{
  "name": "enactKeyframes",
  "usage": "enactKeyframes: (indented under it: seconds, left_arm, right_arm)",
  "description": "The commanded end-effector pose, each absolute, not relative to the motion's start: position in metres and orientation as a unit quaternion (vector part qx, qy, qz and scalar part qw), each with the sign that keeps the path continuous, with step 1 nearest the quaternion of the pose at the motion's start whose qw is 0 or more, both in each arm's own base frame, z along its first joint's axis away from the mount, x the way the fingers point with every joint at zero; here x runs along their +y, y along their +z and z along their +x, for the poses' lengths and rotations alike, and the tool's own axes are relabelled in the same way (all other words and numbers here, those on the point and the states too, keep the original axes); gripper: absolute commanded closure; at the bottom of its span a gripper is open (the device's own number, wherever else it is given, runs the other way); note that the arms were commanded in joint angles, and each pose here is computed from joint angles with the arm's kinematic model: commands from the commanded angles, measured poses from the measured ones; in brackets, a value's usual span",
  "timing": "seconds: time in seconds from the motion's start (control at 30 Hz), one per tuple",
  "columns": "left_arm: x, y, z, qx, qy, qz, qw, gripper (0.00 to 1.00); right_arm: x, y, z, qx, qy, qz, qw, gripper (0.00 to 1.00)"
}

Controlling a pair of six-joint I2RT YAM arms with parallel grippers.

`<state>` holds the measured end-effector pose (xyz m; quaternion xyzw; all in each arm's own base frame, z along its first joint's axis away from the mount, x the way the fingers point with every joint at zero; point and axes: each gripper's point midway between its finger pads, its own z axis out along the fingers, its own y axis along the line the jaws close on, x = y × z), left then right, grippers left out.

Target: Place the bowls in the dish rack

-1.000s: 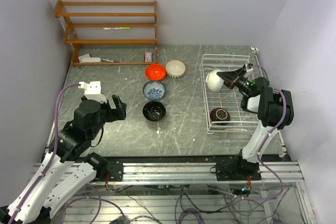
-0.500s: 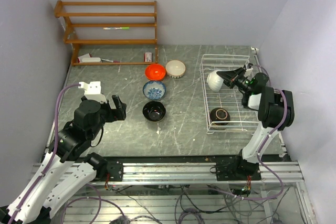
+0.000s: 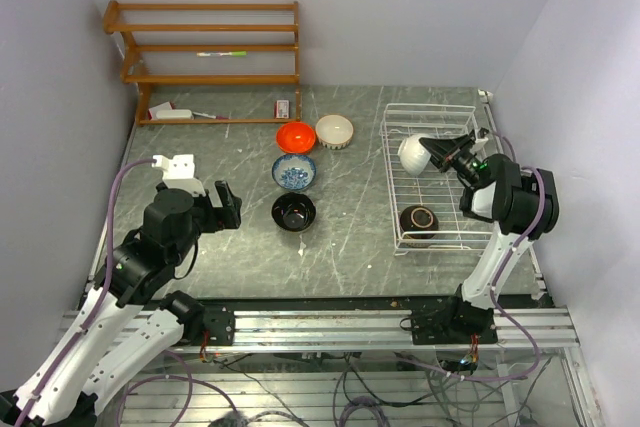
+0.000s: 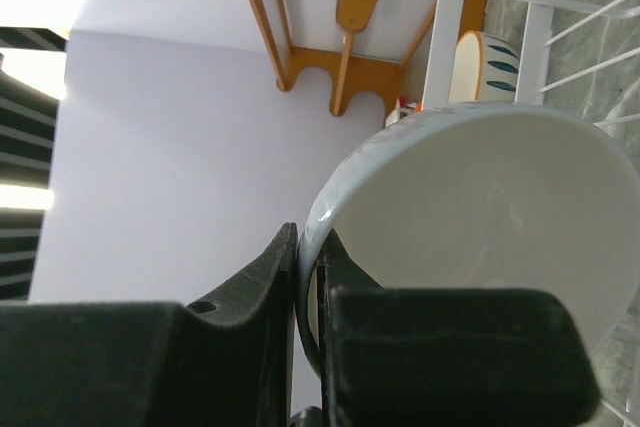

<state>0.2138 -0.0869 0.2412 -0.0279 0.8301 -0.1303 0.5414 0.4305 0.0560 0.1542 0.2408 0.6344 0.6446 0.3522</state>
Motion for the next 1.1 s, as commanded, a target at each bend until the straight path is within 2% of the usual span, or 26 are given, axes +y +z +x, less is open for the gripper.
enactKeyframes:
  seconds: [0.0,0.2,0.4,0.63,0.9,0.97,1.07]
  left_arm:
    - [-0.086,0.241,0.216,0.829,-0.127,-0.033,0.544,0.01]
    - [-0.084,0.242,0.215,0.827,-0.126,-0.037,0.547,0.01]
    - [-0.083,0.242,0.216,0.828,-0.122,-0.039,0.546,0.01]
    - [-0.083,0.241,0.216,0.829,-0.121,-0.039,0.545,0.01]
    - [-0.083,0.241,0.216,0.828,-0.121,-0.04,0.546,0.01]
    - [-0.083,0.242,0.216,0.828,-0.122,-0.039,0.546,0.01]
    - [-0.084,0.241,0.216,0.829,-0.123,-0.037,0.545,0.01]
  right_arm:
    - [0.049,0.136,0.43,0.61,0.662,0.289,0.326,1.0]
    - [0.039,0.179,0.458,0.588,0.658,0.272,0.382,1.0]
    - [0.04,0.186,0.485,0.57,0.661,0.281,0.399,1.0]
    - [0.037,0.171,0.499,0.56,0.65,0.288,0.424,1.0]
    - [0.036,0.136,0.485,0.558,0.64,0.327,0.414,1.0]
    - [0.036,0.126,0.478,0.565,0.63,0.338,0.412,0.96]
    - [0.038,0.113,0.471,0.581,0.617,0.348,0.402,0.85]
